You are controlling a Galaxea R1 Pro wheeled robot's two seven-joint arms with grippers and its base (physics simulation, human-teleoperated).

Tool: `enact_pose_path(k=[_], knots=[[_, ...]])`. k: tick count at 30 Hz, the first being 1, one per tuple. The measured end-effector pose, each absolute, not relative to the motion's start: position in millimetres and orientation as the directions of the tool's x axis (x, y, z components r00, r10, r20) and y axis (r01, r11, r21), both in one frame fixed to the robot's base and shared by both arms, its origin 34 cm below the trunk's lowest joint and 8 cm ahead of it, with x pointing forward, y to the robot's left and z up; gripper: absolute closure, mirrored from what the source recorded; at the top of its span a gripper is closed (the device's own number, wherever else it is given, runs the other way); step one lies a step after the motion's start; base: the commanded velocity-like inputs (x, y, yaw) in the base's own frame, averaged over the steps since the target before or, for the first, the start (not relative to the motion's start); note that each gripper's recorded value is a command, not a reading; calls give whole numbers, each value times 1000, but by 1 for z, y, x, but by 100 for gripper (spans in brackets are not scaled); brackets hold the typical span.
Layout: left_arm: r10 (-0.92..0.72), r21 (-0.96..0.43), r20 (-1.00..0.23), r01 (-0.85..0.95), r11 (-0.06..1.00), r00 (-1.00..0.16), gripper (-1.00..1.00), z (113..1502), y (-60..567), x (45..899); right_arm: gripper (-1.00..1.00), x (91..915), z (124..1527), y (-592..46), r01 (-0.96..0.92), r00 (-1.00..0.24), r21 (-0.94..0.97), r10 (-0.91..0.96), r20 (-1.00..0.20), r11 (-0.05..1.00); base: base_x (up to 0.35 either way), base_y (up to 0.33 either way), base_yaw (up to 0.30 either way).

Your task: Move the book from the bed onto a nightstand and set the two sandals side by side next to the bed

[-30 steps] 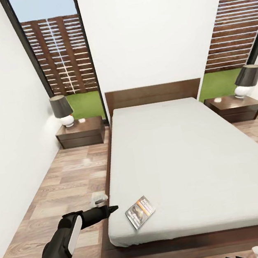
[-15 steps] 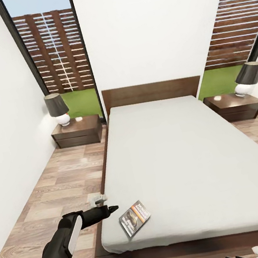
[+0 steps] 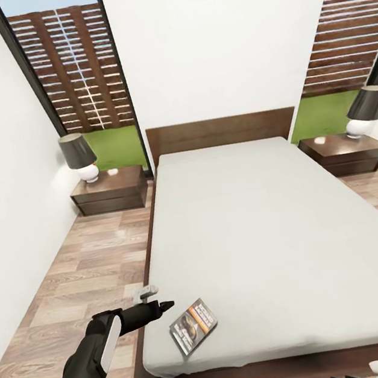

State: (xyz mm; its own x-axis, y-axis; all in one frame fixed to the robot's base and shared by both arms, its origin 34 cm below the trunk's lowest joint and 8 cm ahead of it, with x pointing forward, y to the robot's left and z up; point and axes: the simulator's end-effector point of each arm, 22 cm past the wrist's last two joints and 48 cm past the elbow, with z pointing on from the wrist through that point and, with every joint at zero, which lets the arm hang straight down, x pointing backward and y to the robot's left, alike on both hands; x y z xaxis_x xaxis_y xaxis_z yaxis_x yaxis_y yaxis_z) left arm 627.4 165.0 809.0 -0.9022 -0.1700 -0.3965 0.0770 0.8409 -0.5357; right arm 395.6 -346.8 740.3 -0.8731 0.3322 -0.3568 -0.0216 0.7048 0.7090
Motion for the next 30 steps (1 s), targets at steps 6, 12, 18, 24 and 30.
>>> enact_pose_path(k=[6,12,18,24,30], knots=[[-170,-536,-388,72,841,-906,-100,804,165,626,-100,393,738,-347,-15,-876,709,333,-349,705,1,-1,0],[-170,-537,-379,66,841,-910,-100,799,165,624,-100,391,735,-347,-8,-880,709,332,-340,705,0,0,0],[-170,-538,-371,62,841,-913,-100,794,165,622,-100,388,732,-347,-2,-883,709,332,-332,705,0,0,0],[-170,-539,-362,57,841,-917,-100,790,165,620,-100,385,730,-347,5,-886,709,332,-323,705,0,0,0],[-177,-569,-347,57,820,-921,-100,788,140,617,-100,383,727,-347,11,-889,708,331,-316,706,1,0,0]])
